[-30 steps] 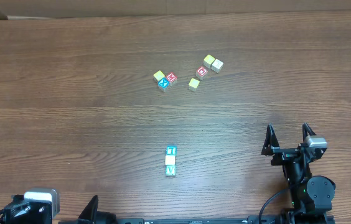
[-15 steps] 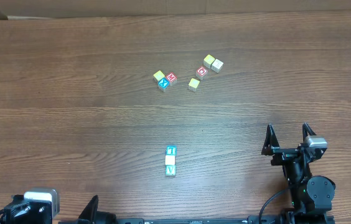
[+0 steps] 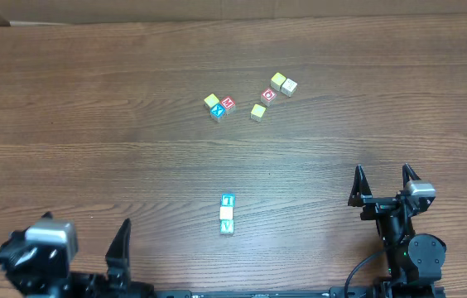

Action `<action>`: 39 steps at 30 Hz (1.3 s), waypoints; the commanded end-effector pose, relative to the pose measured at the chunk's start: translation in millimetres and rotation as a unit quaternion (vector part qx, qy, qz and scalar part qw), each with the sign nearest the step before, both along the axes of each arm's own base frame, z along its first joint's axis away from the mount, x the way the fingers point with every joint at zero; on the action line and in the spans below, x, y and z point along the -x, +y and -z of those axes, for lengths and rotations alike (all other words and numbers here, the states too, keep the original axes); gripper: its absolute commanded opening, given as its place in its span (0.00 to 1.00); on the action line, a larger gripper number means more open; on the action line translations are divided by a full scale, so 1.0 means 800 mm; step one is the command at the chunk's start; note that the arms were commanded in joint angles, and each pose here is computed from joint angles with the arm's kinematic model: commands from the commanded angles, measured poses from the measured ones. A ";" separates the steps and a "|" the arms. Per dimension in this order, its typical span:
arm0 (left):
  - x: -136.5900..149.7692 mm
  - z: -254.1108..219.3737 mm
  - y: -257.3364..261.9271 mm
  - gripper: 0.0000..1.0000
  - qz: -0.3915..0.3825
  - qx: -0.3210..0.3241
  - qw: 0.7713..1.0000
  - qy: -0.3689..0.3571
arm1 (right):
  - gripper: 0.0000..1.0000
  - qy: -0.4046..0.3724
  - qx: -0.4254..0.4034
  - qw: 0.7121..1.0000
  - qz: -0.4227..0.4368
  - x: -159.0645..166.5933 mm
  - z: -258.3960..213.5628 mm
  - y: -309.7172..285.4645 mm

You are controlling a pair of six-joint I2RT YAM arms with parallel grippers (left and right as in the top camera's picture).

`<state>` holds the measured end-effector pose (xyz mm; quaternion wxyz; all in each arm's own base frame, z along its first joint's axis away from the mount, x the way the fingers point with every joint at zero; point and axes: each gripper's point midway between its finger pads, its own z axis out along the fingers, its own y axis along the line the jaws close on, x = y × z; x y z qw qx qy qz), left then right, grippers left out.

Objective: Flip 5 blocks

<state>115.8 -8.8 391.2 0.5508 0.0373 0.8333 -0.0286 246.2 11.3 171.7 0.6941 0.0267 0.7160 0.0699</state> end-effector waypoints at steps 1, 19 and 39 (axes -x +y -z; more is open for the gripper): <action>-0.026 0.004 -0.022 1.00 0.053 -0.021 0.996 -0.062 | 1.00 -0.003 0.004 1.000 0.004 0.000 0.002 -0.002; -0.128 0.134 -0.061 1.00 0.120 0.010 0.968 -0.219 | 1.00 -0.003 0.004 1.000 0.004 0.000 0.002 -0.002; -0.153 0.226 -0.047 1.00 0.084 0.001 0.958 -0.274 | 1.00 -0.003 0.004 1.000 0.004 0.000 0.002 -0.002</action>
